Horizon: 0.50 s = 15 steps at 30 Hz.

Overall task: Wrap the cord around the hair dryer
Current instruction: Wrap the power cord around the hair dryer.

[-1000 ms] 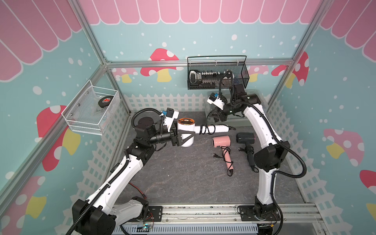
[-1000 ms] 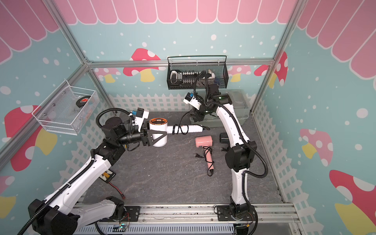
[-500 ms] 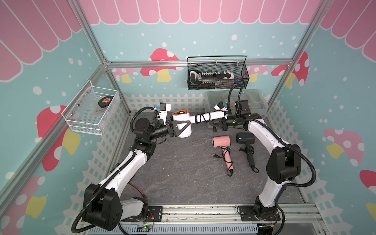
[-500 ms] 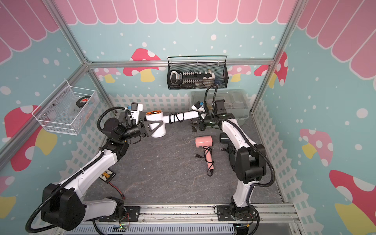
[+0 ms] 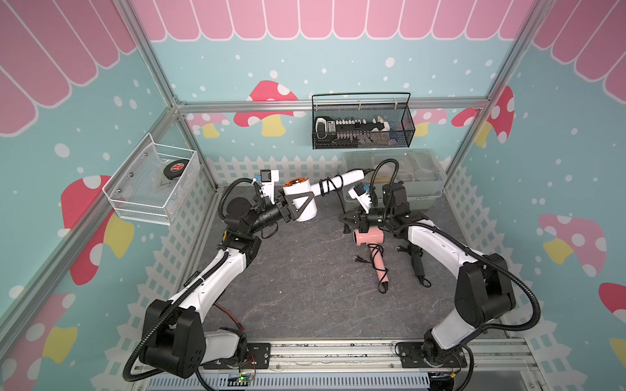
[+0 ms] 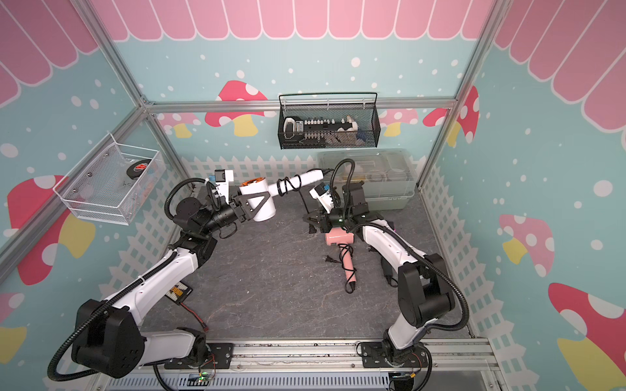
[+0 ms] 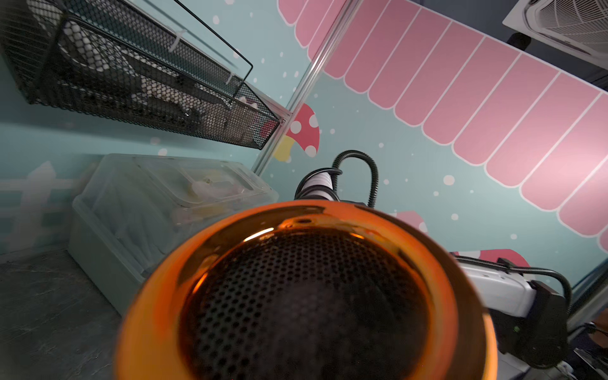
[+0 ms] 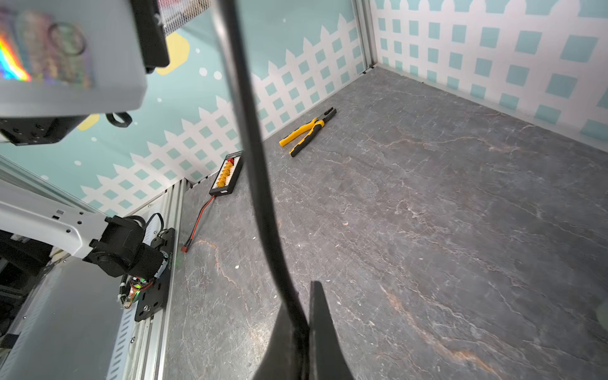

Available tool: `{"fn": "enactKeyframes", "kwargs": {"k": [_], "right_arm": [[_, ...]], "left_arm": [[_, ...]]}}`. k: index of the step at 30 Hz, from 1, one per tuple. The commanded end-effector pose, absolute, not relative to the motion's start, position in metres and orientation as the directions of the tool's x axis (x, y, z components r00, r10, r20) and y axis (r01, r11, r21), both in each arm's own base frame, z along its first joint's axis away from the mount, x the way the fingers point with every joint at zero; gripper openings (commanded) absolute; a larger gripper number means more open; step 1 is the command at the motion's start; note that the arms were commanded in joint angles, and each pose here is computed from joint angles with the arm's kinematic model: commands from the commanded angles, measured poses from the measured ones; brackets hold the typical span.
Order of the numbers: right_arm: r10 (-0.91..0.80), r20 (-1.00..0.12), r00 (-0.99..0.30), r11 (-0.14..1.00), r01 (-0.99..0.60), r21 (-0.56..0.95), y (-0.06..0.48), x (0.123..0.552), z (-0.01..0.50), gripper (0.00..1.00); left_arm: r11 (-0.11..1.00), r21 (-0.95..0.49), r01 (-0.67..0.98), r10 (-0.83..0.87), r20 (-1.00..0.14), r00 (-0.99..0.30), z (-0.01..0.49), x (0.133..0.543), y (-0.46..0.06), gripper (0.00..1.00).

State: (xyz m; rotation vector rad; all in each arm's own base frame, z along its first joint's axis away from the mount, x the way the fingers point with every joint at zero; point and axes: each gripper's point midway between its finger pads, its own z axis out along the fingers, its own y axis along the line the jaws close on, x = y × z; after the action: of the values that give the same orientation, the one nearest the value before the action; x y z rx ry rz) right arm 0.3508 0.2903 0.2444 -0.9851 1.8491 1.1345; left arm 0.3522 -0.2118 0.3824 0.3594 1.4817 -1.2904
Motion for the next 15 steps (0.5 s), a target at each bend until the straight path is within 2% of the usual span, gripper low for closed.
{"fn": "enactKeyframes", "kwargs": {"k": [1, 8, 15], "right_arm": [[-0.33, -0.851, -0.407, 0.325, -0.896, 0.303, 0.301, 0.32, 0.233, 0.0], [-0.45, -0.806, -0.385, 0.331, -0.91, 0.249, 0.31, 0.288, 0.232, 0.0], [-0.59, -0.735, -0.333, 0.371, -0.921, 0.119, 0.295, 0.284, 0.239, 0.0]], "left_arm": [[0.467, -0.422, 0.777, -0.416, -0.88, -0.229, 0.412, 0.356, -0.197, 0.0], [0.646, -0.327, 0.69, -0.211, -0.945, -0.249, 0.381, 0.359, -0.196, 0.0], [0.717, -0.274, 0.641, -0.053, -0.938, -0.341, 0.342, 0.345, -0.192, 0.0]]}}
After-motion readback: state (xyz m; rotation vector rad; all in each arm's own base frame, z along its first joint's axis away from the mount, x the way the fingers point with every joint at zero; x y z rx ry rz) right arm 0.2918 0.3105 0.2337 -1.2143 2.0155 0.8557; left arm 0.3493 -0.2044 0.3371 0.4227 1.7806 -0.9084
